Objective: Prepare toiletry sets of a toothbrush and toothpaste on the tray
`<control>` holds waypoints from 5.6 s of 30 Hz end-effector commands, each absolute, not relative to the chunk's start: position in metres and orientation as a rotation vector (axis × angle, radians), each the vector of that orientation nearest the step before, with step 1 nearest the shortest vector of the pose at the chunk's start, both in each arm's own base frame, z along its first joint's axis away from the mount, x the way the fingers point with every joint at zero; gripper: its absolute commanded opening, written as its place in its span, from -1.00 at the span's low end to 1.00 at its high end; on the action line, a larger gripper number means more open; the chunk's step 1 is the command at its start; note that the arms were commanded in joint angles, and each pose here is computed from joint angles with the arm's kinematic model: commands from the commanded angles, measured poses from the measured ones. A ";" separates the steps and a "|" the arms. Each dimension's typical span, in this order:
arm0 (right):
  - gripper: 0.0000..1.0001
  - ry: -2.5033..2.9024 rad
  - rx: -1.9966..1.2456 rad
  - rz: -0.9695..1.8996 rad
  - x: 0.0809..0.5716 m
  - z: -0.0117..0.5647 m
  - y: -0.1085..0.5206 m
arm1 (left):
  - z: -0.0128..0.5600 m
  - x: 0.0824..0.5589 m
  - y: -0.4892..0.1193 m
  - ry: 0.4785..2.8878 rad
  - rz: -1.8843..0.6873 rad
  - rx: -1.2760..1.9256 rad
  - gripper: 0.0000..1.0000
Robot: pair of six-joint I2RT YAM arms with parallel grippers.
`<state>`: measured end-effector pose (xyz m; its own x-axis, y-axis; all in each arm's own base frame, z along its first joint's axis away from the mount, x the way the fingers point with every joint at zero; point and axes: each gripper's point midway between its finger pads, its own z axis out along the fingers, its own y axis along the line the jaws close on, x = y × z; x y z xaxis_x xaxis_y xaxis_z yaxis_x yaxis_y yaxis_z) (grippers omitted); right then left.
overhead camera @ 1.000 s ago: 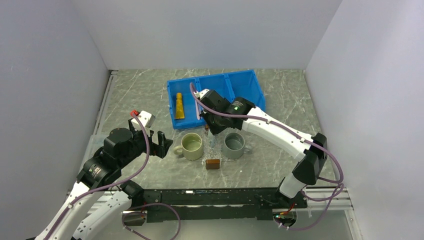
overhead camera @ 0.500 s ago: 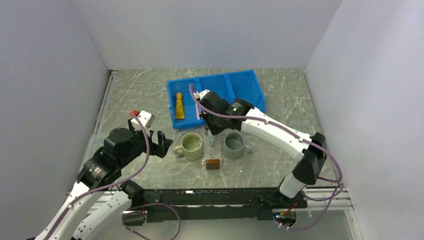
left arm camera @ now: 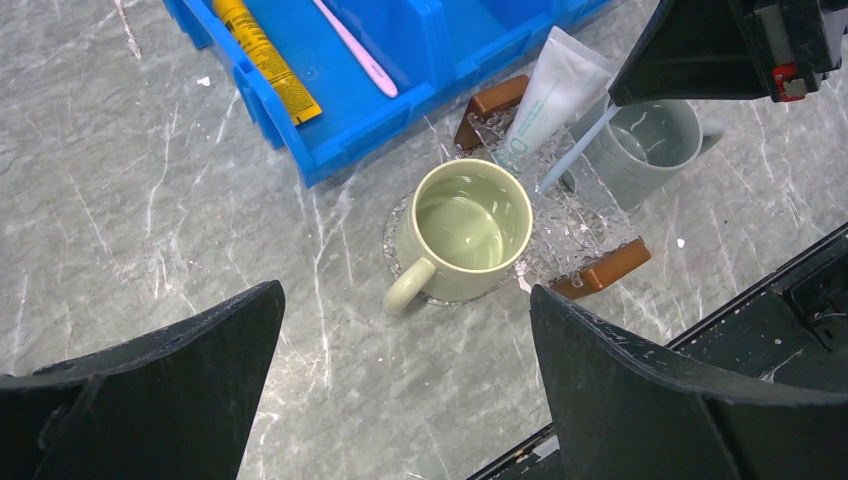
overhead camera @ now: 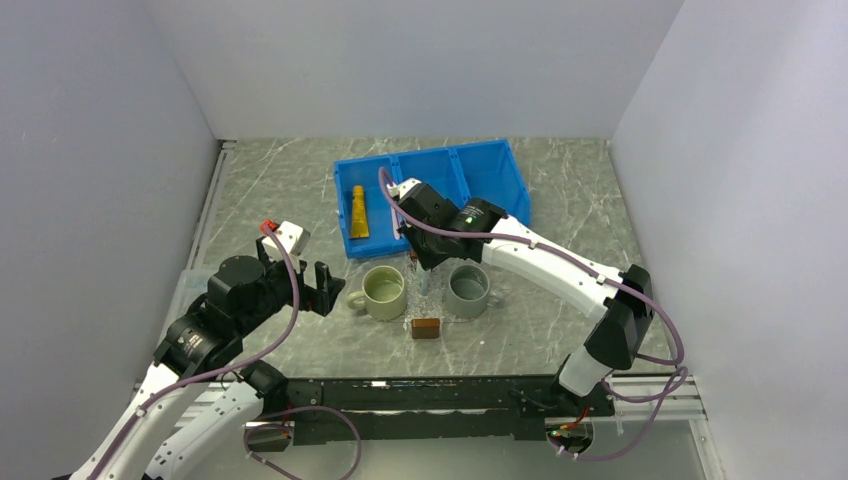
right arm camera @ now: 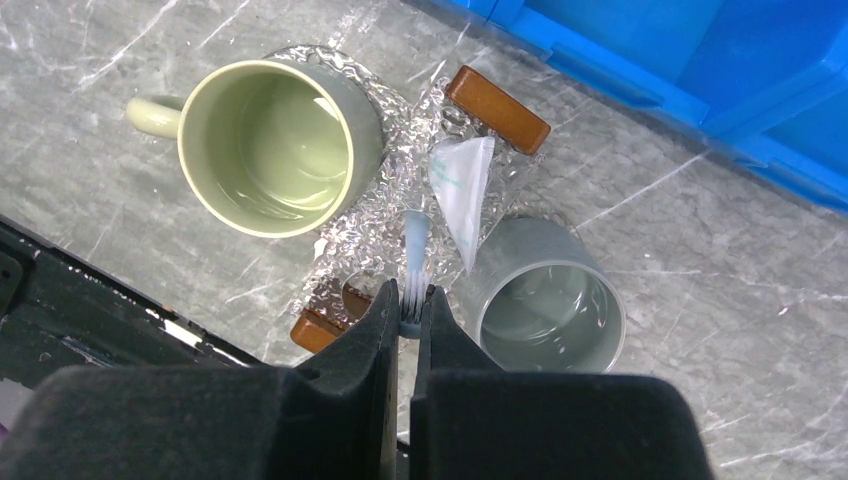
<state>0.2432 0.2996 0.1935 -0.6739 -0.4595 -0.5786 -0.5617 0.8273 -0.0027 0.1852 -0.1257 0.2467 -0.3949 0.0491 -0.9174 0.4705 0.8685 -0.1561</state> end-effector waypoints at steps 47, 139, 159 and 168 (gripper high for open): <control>-1.00 2.422 -0.684 0.307 0.216 0.182 0.282 | 0.239 0.192 -0.121 1.968 -0.430 0.363 0.98; -0.08 2.039 -0.456 0.372 0.198 0.302 0.193 | 0.205 0.355 -0.204 2.364 -0.377 0.070 0.76; -0.09 2.038 -0.444 0.419 0.178 0.298 0.172 | 0.097 0.427 -0.236 2.572 -0.525 -0.197 0.48; -0.10 2.047 -0.444 0.418 0.177 0.295 0.172 | 0.083 0.444 -0.235 2.569 -0.525 -0.251 0.45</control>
